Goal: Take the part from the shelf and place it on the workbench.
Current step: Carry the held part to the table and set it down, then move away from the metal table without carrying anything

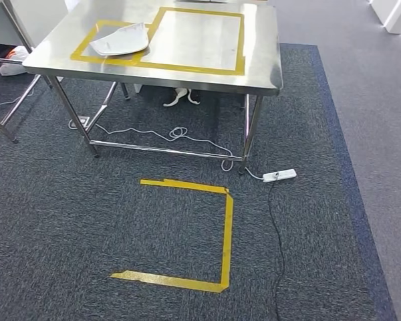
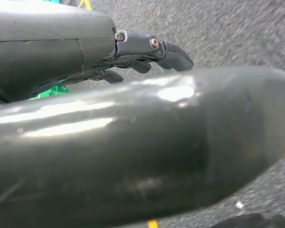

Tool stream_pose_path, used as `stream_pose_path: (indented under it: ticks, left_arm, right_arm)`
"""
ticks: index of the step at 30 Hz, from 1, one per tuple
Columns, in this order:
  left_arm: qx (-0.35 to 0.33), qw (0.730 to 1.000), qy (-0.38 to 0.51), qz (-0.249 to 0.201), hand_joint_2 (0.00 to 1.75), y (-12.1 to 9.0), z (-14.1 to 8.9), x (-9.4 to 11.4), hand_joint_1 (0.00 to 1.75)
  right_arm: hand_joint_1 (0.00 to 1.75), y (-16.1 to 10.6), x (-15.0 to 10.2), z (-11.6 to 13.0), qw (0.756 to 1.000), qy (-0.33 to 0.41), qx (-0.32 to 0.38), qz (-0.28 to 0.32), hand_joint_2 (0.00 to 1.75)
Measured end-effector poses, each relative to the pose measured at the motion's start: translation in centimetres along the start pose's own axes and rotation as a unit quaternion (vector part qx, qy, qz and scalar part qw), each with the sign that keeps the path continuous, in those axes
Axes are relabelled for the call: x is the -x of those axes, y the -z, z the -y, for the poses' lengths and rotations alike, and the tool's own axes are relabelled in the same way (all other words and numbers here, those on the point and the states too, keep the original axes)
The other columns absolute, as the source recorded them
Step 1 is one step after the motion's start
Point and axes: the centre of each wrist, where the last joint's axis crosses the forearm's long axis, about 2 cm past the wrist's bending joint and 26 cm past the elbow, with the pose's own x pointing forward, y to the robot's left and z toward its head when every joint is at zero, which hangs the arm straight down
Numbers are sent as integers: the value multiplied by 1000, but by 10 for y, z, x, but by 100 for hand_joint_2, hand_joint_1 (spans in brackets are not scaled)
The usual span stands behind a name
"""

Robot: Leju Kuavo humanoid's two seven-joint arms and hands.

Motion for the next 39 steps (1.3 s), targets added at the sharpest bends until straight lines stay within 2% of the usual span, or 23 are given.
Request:
stream_pose_path:
  ticks: [22,39]
  left_arm:
    - [-2,1000,-1,2,0,0,0,0,0]
    - [-11,1000,-15,1,0,1,-1,4,0]
  right_arm:
    - [0,0,0,0,1000,1,-1,3,0]
    - [0,0,-3,1,999,41,11,19,0]
